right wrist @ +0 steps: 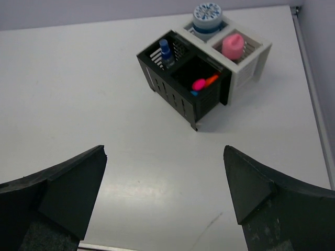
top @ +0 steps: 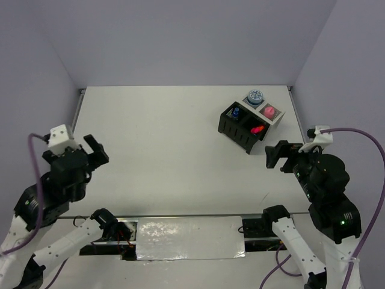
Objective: Sort the stationery into containers
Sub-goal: Reset both arms
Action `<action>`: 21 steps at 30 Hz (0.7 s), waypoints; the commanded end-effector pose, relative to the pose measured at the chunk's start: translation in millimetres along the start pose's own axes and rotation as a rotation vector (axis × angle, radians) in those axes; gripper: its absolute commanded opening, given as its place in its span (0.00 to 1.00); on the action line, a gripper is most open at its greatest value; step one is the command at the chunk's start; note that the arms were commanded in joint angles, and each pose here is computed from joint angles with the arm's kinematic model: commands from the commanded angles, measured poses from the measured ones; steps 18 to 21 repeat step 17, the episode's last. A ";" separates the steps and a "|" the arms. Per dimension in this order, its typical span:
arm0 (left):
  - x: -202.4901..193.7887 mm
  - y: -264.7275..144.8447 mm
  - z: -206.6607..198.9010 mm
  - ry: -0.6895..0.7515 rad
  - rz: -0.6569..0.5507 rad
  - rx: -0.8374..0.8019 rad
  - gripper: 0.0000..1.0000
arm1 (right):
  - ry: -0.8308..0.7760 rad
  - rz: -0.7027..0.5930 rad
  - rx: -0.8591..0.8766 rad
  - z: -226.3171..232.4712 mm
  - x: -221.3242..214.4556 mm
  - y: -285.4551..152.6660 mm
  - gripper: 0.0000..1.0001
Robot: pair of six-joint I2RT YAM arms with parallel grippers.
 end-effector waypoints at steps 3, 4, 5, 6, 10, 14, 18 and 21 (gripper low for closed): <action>4.9 -26.5 32.2 -0.024 -0.031 -0.015 0.99 | -0.003 0.017 -0.050 -21.9 -29.0 -35.3 1.00; 3.0 -27.9 34.5 -0.024 -0.026 -0.012 0.99 | 0.005 0.001 -0.041 -22.7 -29.7 -40.6 1.00; 0.5 -29.0 36.6 -0.025 -0.021 -0.009 0.99 | 0.009 -0.011 -0.034 -23.0 -29.7 -44.8 1.00; -4.0 -31.7 40.9 -0.023 -0.016 -0.012 0.99 | 0.009 -0.028 -0.022 -23.5 -29.2 -50.7 1.00; -14.6 -36.3 45.9 -0.045 -0.002 -0.038 0.99 | 0.006 -0.039 -0.006 -23.9 -29.6 -55.6 1.00; -19.7 -39.8 48.1 -0.078 -0.011 -0.074 0.99 | 0.018 -0.031 -0.013 -24.5 -32.8 -51.6 1.00; -21.1 -38.9 45.5 -0.083 -0.016 -0.095 0.99 | 0.014 -0.015 -0.011 -23.3 -32.5 -49.4 1.00; -21.1 -38.9 45.5 -0.083 -0.016 -0.095 0.99 | 0.014 -0.015 -0.011 -23.3 -32.5 -49.4 1.00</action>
Point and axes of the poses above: each gripper's point midway between its finger pads, its own y axis out along the fingers, its own z axis along the line the jaws close on, x = y × z, the point moved 10 cm from there along -y, back along the fingers, and after that the axes turned 15 degrees about y, right-handed, at the moved point
